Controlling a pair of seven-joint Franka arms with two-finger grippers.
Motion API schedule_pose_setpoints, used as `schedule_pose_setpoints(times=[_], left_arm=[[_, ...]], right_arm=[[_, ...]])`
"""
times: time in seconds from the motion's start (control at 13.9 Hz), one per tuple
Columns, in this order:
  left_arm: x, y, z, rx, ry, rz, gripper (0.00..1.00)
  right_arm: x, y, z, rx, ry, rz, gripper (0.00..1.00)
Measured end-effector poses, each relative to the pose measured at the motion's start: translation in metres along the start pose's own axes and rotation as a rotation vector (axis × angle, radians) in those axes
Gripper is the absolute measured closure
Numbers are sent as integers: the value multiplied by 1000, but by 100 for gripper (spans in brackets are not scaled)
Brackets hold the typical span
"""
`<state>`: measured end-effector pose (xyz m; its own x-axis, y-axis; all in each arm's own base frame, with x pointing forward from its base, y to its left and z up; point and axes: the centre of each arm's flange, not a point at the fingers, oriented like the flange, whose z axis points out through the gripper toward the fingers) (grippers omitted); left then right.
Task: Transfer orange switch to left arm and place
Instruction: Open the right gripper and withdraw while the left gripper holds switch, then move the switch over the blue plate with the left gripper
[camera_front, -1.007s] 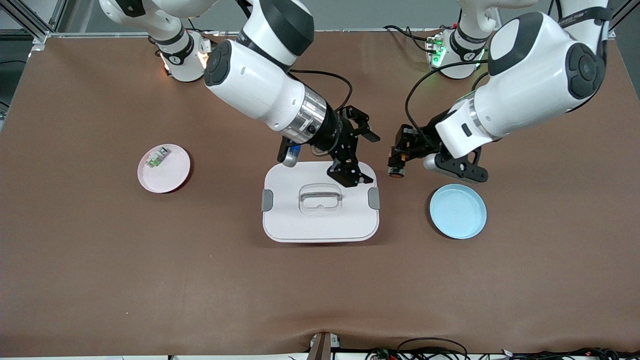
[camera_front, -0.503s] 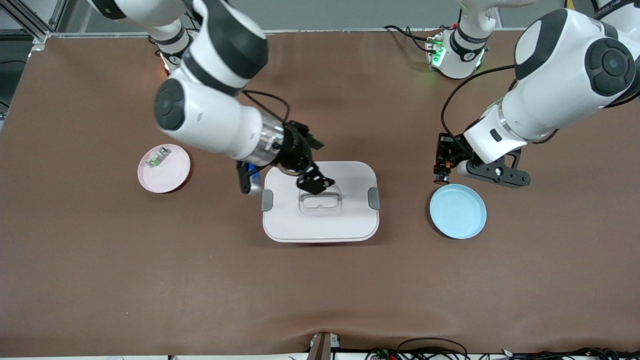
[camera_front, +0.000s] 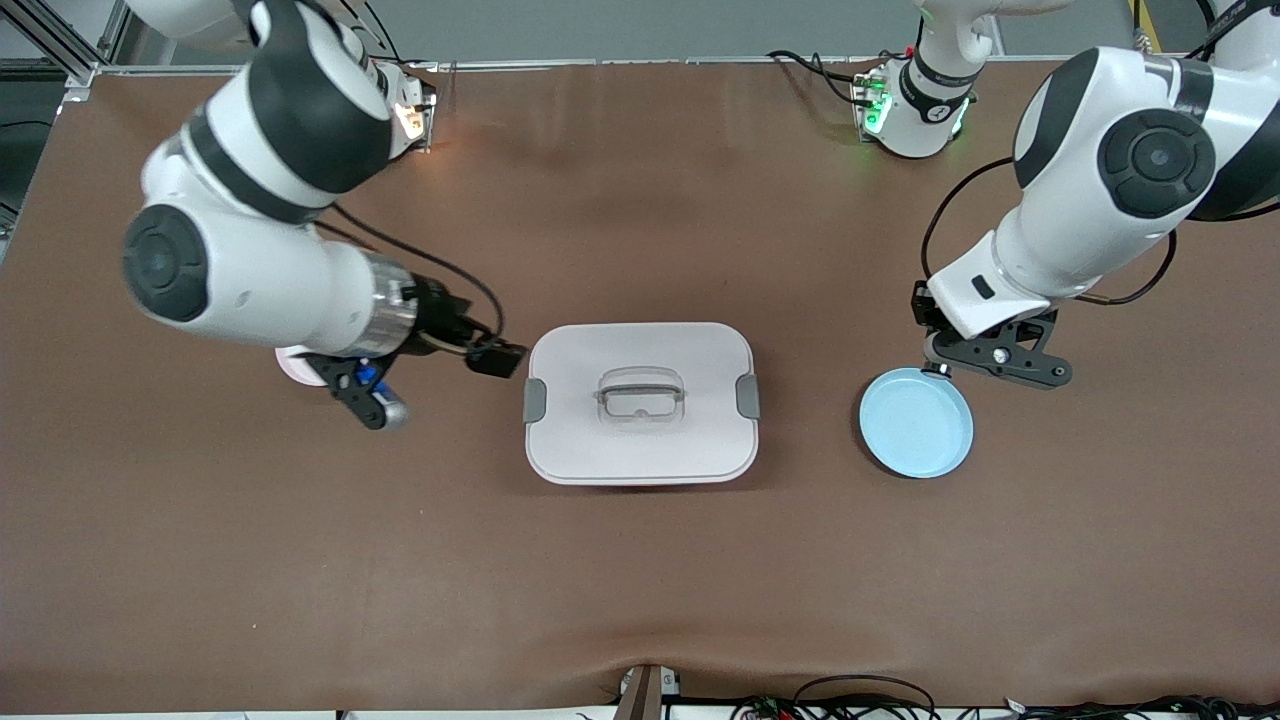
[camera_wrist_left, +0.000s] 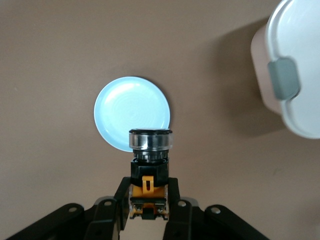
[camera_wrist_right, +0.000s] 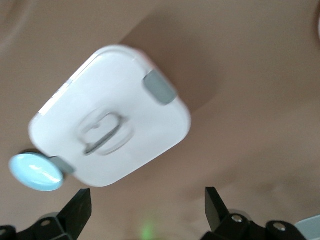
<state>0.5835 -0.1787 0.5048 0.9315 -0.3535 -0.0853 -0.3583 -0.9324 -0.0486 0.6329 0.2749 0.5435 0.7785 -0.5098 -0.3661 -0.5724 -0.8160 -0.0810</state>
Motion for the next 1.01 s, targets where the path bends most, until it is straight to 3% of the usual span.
schedule_pose_setpoints(times=[0.22,0.58,1.01], left_arm=[[-2,-29,17,-1,-6,157,67],[-12,-91,61,-15,14,419,67],[-16,-85,124,-2,60,699,67]], right_arm=[[32,47,-16,-146,28,-165,0],[89,137,-55,-305,5,-386,0],[128,196,-76,-368,-17,-470,0]])
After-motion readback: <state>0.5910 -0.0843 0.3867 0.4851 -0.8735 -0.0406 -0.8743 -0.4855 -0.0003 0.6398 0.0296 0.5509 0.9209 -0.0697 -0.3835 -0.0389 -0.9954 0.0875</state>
